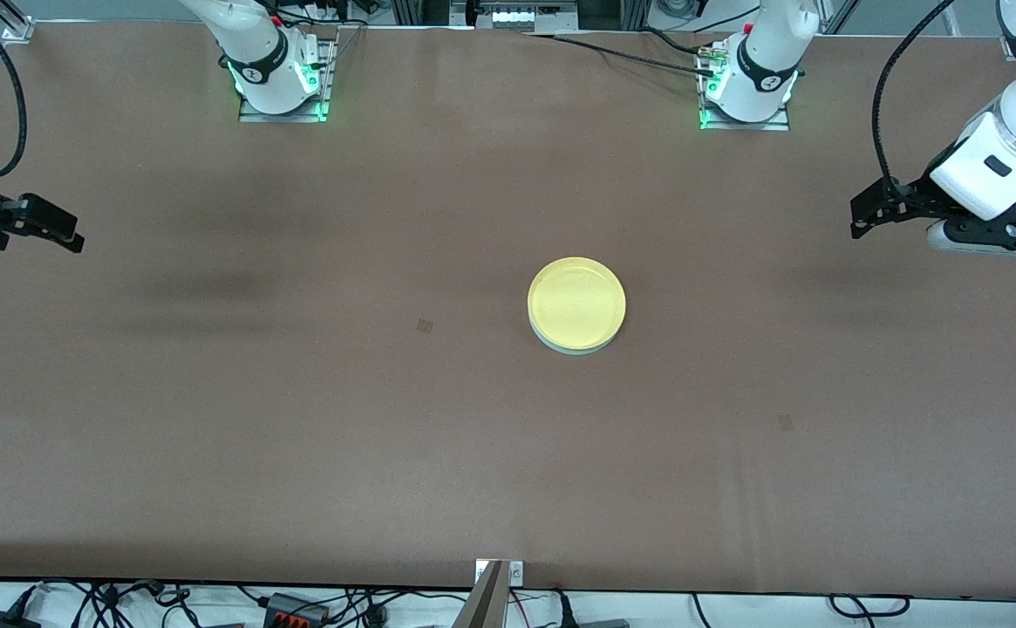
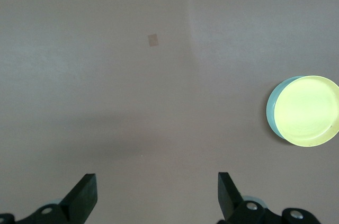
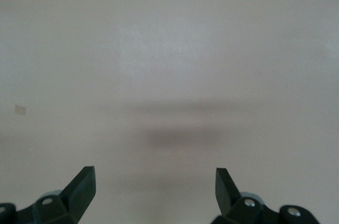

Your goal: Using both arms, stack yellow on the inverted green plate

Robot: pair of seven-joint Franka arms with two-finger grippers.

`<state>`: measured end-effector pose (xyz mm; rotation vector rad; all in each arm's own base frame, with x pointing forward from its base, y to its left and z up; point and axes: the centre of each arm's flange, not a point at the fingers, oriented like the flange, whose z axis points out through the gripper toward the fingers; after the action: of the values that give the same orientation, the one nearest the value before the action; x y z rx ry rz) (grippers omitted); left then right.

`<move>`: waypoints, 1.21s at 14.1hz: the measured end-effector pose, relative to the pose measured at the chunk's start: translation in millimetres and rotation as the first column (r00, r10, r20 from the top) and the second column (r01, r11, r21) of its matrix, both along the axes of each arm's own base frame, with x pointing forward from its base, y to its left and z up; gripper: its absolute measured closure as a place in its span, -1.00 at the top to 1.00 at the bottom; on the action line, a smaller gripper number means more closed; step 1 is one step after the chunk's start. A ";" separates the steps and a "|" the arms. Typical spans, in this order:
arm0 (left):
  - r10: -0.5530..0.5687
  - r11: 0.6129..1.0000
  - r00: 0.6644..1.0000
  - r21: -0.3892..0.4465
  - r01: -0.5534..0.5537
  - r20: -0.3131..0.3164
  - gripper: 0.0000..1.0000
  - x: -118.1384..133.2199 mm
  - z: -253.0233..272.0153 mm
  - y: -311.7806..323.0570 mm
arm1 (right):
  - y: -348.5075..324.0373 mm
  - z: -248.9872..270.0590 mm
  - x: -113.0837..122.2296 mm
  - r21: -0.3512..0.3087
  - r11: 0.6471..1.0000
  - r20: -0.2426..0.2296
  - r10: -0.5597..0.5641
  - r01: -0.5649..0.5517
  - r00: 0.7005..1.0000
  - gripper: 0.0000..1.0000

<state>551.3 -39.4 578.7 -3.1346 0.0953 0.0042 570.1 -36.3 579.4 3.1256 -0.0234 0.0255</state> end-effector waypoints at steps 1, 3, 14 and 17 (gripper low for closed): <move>-0.001 1.000 1.000 0.000 0.001 -0.001 1.00 -0.1 0.0 -0.4 | 0.9 -1.1 -5.9 0.001 1.000 0.008 0.002 -0.002 1.000 1.00; -0.005 1.000 1.000 0.000 0.005 0.001 1.00 -0.3 0.8 -2.6 | 4.2 -1.8 -13.5 0.003 1.000 0.010 0.010 -0.010 1.000 1.00; -0.024 1.000 1.000 0.000 0.024 0.003 1.00 -1.2 1.6 -13.6 | 5.4 -1.2 -16.3 0.002 1.000 0.000 0.013 -0.013 1.000 1.00; -0.024 1.000 1.000 0.000 0.024 0.003 1.00 -1.1 1.8 -13.6 | 1.1 -0.9 -16.6 0.001 1.000 0.001 0.005 -0.005 1.000 1.00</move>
<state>550.1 -53.0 580.5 -3.1330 0.1327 -0.0008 553.5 -35.2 578.5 3.1266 -0.0155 0.0268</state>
